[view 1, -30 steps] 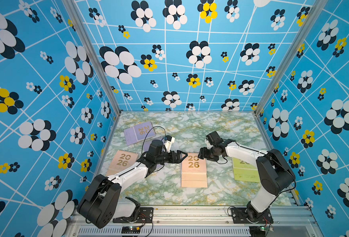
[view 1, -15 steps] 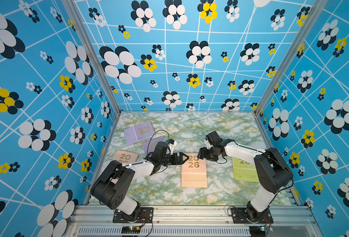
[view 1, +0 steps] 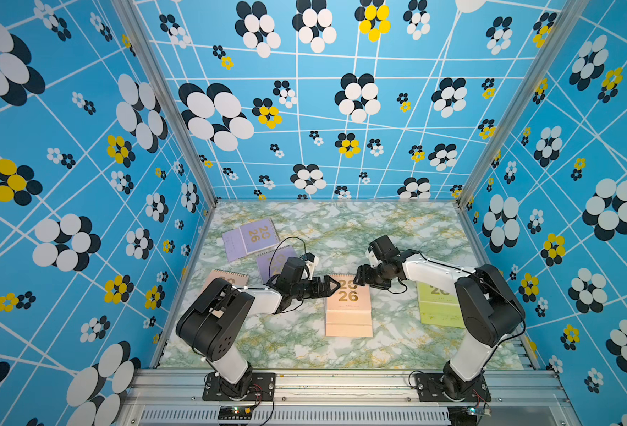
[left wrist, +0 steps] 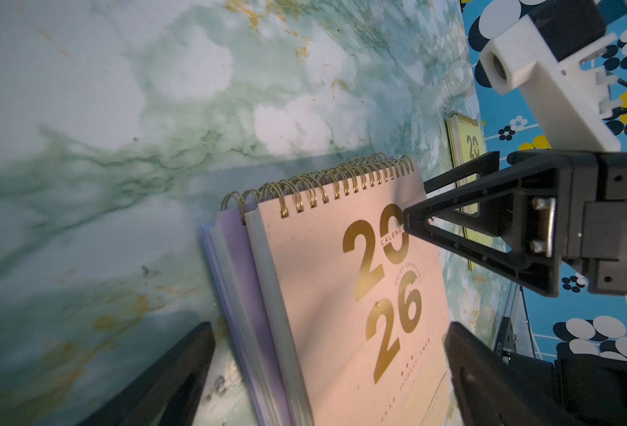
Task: Stack the calendars
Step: Adjust the calendar at the calendar.
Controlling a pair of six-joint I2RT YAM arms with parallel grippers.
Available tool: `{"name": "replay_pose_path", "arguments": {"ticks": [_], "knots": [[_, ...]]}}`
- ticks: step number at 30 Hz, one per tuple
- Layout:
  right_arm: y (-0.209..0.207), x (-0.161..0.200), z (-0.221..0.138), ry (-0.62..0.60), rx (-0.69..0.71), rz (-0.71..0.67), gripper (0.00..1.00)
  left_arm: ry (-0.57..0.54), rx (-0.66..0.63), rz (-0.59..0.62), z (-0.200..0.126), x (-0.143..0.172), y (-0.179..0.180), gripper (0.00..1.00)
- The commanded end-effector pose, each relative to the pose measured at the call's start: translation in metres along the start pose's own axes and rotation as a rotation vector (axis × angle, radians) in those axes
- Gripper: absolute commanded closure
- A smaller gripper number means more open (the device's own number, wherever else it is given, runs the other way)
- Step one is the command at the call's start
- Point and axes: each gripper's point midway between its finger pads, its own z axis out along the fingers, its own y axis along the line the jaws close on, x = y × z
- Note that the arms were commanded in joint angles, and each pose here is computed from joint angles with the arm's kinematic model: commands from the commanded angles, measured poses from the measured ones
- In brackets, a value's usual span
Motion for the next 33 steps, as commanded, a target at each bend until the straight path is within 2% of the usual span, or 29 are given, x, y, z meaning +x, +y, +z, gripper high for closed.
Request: {"name": "replay_pose_path", "arguments": {"ticks": [1, 33], "knots": [[0.003, -0.008, 0.002, -0.007, -0.013, -0.018, 0.31, -0.01, 0.016, -0.002, 0.006, -0.005, -0.003, 0.0], [0.017, -0.013, -0.003, -0.017, -0.067, -0.066, 0.32, 0.001, 0.045, -0.013, 0.014, -0.006, -0.008, 0.01]]}}
